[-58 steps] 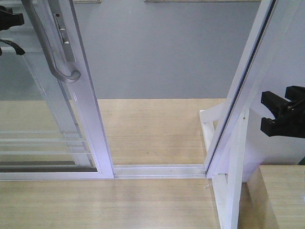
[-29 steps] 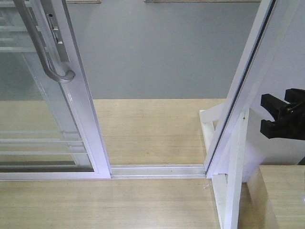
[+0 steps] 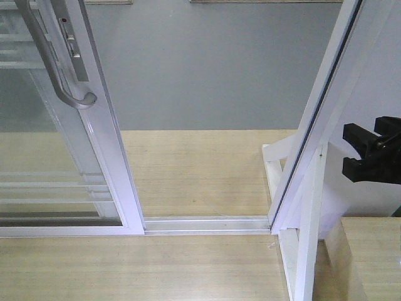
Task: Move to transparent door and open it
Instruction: 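Open the left gripper and withdraw it from the handle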
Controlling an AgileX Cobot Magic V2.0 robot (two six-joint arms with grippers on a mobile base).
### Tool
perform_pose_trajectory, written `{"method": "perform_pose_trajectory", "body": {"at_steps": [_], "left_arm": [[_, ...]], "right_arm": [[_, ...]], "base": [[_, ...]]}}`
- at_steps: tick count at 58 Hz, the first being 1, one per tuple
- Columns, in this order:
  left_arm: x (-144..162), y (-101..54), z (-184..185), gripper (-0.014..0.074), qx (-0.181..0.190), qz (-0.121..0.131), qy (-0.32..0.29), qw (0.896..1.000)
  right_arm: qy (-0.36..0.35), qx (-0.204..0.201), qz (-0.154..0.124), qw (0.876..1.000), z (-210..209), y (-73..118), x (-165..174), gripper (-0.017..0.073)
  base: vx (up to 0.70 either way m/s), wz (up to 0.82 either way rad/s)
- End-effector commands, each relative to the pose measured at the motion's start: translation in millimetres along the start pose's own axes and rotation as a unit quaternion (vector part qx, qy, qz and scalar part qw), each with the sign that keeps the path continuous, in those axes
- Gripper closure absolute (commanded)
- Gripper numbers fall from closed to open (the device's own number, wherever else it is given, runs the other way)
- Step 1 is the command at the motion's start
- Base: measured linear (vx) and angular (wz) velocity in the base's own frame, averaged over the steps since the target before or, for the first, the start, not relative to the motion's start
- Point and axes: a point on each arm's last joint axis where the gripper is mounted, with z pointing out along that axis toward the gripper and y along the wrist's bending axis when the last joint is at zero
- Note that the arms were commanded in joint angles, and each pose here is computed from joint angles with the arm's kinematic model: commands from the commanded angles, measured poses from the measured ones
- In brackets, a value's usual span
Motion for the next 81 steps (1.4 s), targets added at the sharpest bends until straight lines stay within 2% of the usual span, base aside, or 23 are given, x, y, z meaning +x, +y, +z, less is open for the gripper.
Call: {"method": "perform_pose_trajectory", "body": {"at_steps": [1, 4, 12, 14, 23, 29, 39, 40, 47, 52, 55, 66, 81], "left_arm": [[-11.9, -0.3, -14.3, 0.0251, 0.008, -0.023, -0.036, 0.999], [-10.1, 0.7, -22.3, 0.0318, 0.007, -0.034, -0.030, 0.999], [-0.9, 1.7, -35.1, 0.0567, 0.013, -0.034, -0.014, 0.999], [5.0, 1.9, -36.2, 0.0603, 0.015, -0.028, -0.012, 0.999], [30.8, 2.4, -38.7, 0.0601, 0.018, -0.026, -0.003, 0.999], [37.1, 1.9, -36.4, 0.0601, 0.020, -0.028, 0.003, 0.999], [50.8, -4.2, -27.7, 0.0600, 0.052, -0.023, -0.047, 0.997], [52.5, -4.7, -27.0, 0.0599, 0.054, -0.016, -0.050, 0.997], [72.5, -6.9, -21.1, 0.0599, 0.065, -0.008, -0.064, 0.996], [91.2, -6.2, -21.0, 0.0599, 0.063, 0.022, -0.054, 0.996], [101.3, -5.5, -24.8, 0.0599, 0.062, 0.033, -0.057, 0.996], [124.5, -2.1, -43.5, 0.0599, 0.059, 0.030, -0.108, 0.992], [163.5, -1.6, -34.2, 0.0599, 0.057, 0.030, -0.078, 0.995]], "right_arm": [[-0.056, 0.005, -0.004, 0.998, -5.5, -1.3, -16.7, 0.0191], [-0.056, 0.005, -0.004, 0.998, -5.5, -1.3, -16.7, 0.0191], [-0.056, 0.005, -0.004, 0.998, -5.5, -1.3, -16.7, 0.0191], [-0.056, 0.005, -0.004, 0.998, -5.5, -1.3, -16.7, 0.0191], [-0.056, 0.005, -0.004, 0.998, -5.5, -1.3, -16.7, 0.0191], [-0.056, 0.005, -0.004, 0.998, -5.5, -1.3, -16.6, 0.0191], [-0.056, 0.005, -0.004, 0.998, -5.5, -1.3, -16.6, 0.0191], [-0.056, 0.005, -0.004, 0.998, -5.5, -1.3, -16.6, 0.0191], [-0.056, 0.005, -0.004, 0.998, -5.5, -1.3, -16.6, 0.0191], [-0.056, 0.005, -0.004, 0.998, -5.5, -1.3, -16.6, 0.0191], [-0.056, 0.005, -0.004, 0.998, -5.5, -1.3, -16.6, 0.0191], [-0.056, 0.005, -0.004, 0.998, -5.5, -1.3, -16.6, 0.0191], [-0.051, 0.005, -0.004, 0.999, -5.4, -1.3, -15.8, 0.0191]], "base": [[0.00, 0.00], [0.00, 0.00], [0.00, 0.00], [0.00, 0.00], [0.00, 0.00], [0.00, 0.00], [0.00, 0.00], [0.00, 0.00], [0.00, 0.00], [0.00, 0.00], [0.00, 0.00], [0.00, 0.00], [0.00, 0.00]]}}
